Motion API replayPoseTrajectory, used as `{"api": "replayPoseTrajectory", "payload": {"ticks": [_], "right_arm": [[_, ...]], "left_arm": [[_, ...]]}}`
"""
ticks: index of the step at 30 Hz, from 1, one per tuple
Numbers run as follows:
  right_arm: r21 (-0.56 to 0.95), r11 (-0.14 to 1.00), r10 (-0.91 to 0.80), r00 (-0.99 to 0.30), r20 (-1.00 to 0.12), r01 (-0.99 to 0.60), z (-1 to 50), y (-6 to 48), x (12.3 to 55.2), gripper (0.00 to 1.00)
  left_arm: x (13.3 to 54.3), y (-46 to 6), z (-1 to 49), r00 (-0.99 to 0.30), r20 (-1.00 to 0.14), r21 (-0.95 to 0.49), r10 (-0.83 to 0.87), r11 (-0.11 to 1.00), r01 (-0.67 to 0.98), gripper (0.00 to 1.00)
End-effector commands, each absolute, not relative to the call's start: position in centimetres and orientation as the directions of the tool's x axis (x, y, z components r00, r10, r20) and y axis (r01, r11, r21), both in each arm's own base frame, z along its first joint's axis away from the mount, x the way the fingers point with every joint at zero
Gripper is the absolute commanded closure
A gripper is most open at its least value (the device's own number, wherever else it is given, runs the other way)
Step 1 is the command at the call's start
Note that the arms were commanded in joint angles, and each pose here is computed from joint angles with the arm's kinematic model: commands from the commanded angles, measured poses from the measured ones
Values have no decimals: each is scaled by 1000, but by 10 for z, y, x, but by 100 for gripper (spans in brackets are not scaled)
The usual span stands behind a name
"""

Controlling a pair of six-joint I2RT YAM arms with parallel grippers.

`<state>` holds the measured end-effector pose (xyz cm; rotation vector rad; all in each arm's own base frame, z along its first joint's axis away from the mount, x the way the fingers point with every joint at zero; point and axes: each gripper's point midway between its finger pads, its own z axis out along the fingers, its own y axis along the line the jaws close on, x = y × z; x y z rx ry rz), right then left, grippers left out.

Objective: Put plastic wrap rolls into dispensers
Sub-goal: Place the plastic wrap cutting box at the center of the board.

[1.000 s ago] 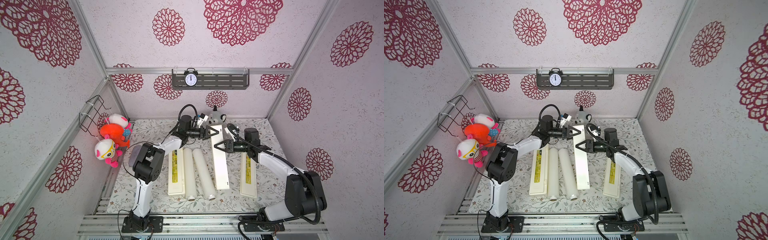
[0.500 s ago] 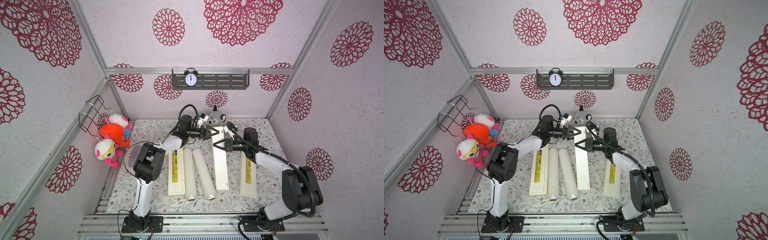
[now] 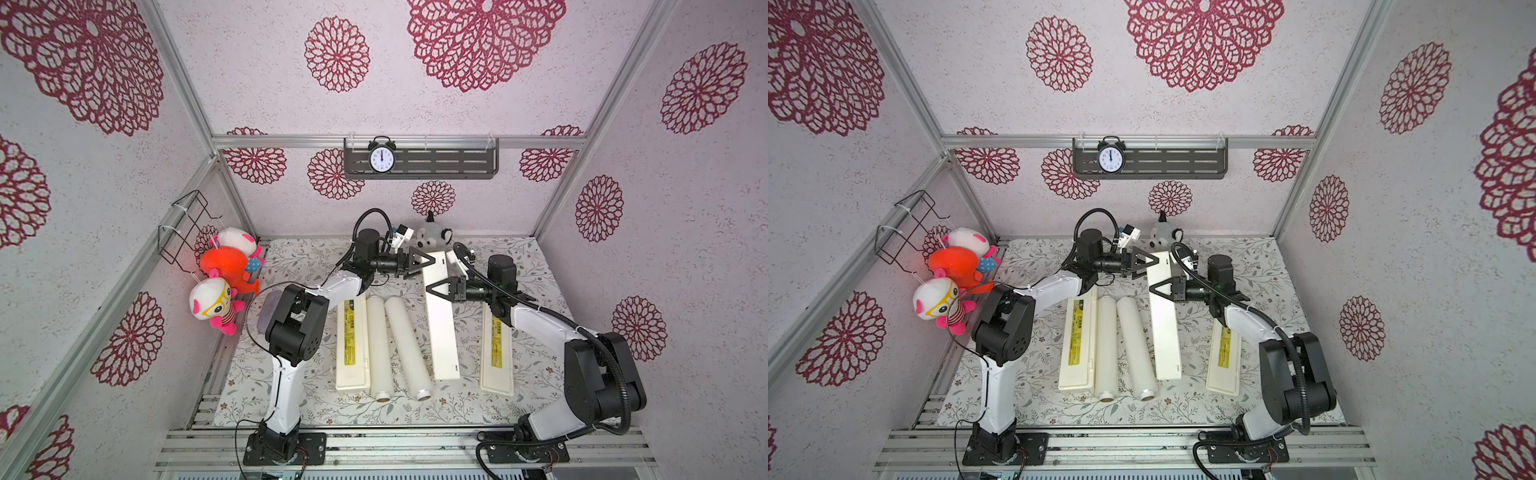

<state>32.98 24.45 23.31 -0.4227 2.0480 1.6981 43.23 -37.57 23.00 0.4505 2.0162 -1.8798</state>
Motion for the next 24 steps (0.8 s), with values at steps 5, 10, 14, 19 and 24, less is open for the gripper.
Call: {"api": "replayPoseTrajectory", "payload": {"ticks": [5,10,14,19,24], "right_arm": [[861,445,139,-931,-338,-246,165,207,350,100],[802,567,143,-936,-322,-189,142,197,358,100],[649,752,116,-945,-307,-119,108,184,365,100],[464,885,121,-942,-314,-41,78,170,378,100],[333,943,97,-937,-336,-22,59,172,393,100]], "left_arm": [[483,-322,240,-854,-500,-850,-142,270,453,2],[498,-297,225,-861,-458,-864,-221,341,371,2],[498,-289,212,-869,-437,-857,-234,402,323,0],[491,-278,194,-877,-411,-827,-247,506,245,0],[480,-270,176,-889,-384,-795,-250,579,181,0]]}}
